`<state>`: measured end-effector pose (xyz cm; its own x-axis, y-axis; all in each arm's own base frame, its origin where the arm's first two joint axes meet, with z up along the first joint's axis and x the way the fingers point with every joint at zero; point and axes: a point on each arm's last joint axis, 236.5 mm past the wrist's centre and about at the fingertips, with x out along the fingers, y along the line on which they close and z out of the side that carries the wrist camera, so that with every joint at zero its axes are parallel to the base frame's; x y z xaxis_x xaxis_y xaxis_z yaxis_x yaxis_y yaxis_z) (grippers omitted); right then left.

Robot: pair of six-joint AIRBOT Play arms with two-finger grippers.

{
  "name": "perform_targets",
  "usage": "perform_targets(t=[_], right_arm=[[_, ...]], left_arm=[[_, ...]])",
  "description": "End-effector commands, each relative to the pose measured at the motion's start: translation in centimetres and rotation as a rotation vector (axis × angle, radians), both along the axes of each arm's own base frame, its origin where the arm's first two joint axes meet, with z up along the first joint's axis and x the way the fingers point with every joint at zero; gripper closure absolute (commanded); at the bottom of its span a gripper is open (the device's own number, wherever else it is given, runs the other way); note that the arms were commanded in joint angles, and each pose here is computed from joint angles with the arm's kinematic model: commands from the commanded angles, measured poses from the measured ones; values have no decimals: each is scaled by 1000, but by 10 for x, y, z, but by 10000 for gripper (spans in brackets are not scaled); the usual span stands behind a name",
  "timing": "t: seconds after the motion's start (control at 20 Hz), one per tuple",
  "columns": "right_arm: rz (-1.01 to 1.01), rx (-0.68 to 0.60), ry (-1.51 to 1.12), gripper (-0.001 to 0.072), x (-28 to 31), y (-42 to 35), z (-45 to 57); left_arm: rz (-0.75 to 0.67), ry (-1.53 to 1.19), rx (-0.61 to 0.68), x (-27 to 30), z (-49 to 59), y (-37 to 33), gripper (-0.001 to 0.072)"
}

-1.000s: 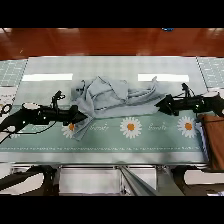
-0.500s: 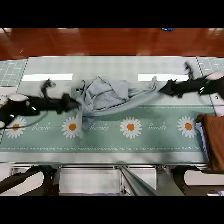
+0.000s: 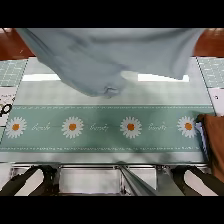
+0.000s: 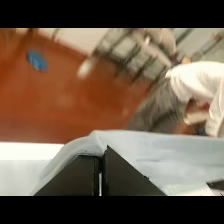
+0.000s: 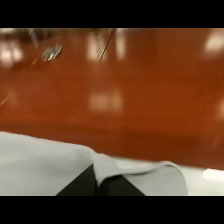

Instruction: Fold the shirts.

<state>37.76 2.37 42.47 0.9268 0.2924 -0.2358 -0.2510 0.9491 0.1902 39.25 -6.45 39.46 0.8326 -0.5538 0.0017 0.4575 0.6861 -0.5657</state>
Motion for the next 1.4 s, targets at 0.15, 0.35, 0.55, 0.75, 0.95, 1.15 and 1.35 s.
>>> perform_targets(t=[0.15,0.35,0.55,0.75,0.95,1.15,1.35], right_arm=[[-156,-136,-221,683,-134,3,84],[-173,-186,-152,683,-185,10,64],[-223,-217,-97,682,-219,5,48],[-245,-211,-37,682,-220,-1,24],[-185,-156,172,682,-175,-4,-46],[-61,-71,394,682,-104,0,-139],[24,22,579,683,-14,-8,-234]], left_arm=[[305,-390,249,-127,159,18,689],[571,-507,440,-207,186,17,688],[633,-415,550,-253,155,11,688],[657,-328,530,-274,131,41,688],[521,-107,510,-213,66,46,688],[390,195,448,-108,-47,46,688],[330,429,343,-3,-163,53,688]])
